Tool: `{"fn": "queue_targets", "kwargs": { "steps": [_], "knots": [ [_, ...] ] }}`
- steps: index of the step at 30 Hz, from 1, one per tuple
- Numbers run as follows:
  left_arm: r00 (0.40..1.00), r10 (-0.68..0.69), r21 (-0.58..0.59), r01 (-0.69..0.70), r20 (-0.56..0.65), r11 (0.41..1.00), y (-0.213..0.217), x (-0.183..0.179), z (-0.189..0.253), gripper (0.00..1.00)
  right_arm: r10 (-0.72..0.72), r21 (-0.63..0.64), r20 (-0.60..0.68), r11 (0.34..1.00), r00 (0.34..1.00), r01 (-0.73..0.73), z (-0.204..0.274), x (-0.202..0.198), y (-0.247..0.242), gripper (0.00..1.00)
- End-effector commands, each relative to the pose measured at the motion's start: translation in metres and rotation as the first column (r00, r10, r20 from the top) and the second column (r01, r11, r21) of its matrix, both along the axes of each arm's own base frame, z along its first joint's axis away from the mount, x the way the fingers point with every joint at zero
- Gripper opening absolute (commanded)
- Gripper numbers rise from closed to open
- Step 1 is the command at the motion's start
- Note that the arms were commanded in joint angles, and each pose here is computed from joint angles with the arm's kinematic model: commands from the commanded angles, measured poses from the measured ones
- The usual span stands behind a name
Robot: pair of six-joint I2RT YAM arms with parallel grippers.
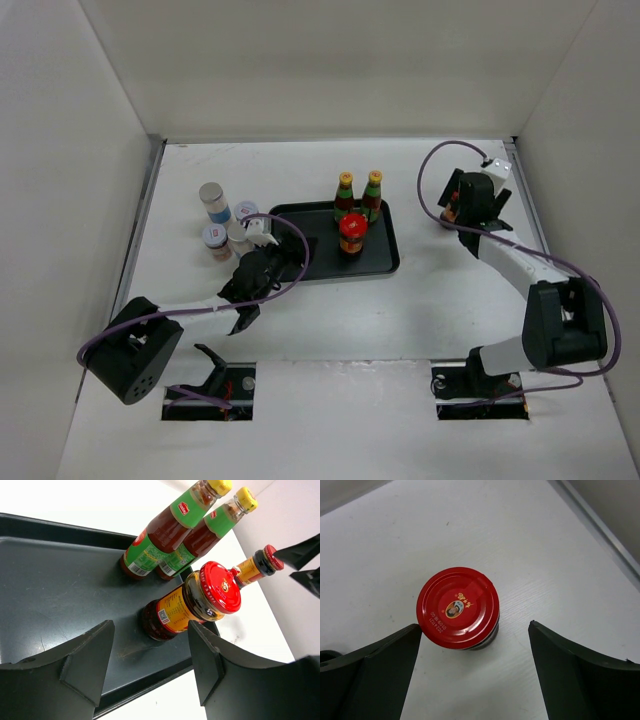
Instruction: Organize the condiment bottles
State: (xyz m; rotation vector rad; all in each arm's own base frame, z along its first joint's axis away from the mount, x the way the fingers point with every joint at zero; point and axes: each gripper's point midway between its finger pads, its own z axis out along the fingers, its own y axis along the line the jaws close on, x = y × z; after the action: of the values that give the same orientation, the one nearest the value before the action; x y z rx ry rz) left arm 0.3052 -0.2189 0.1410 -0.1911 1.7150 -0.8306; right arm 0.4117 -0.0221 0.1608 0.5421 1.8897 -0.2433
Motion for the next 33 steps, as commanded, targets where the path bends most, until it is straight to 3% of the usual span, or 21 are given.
{"fn": "queue_targets", "kwargs": {
  "steps": [1, 12, 19, 25, 33],
  "knots": [
    [0.999, -0.016, -0.043, 0.018, 0.047, 0.999, -0.006, 0.000, 0.016, 0.58, 0.058, 0.058, 0.053, 0.996, 0.997, -0.061, 0.018, 0.022, 0.005, 0.95],
    [0.998, -0.012, -0.041, 0.014, 0.062, 0.999, -0.004, -0.001, 0.020, 0.58, 0.088, 0.095, 0.029, 0.991, 0.996, -0.091, -0.006, 0.042, 0.014, 0.82],
    [0.998, -0.010, -0.039, 0.013, 0.062, 0.999, -0.004, 0.000, 0.020, 0.58, 0.071, 0.063, 0.116, 0.995, 0.991, -0.079, 0.029, 0.032, 0.015, 0.58],
    [0.998, -0.014, -0.044, 0.017, 0.061, 0.999, -0.005, -0.001, 0.020, 0.58, 0.192, 0.017, 0.260, 0.979, 0.946, -0.204, 0.094, 0.008, 0.064, 0.54],
    [0.998, -0.018, -0.042, 0.020, 0.063, 0.999, -0.007, -0.001, 0.021, 0.58, 0.415, 0.031, 0.316, 0.894, 0.853, -0.446, 0.111, -0.017, 0.164, 0.54]
  ]
}}
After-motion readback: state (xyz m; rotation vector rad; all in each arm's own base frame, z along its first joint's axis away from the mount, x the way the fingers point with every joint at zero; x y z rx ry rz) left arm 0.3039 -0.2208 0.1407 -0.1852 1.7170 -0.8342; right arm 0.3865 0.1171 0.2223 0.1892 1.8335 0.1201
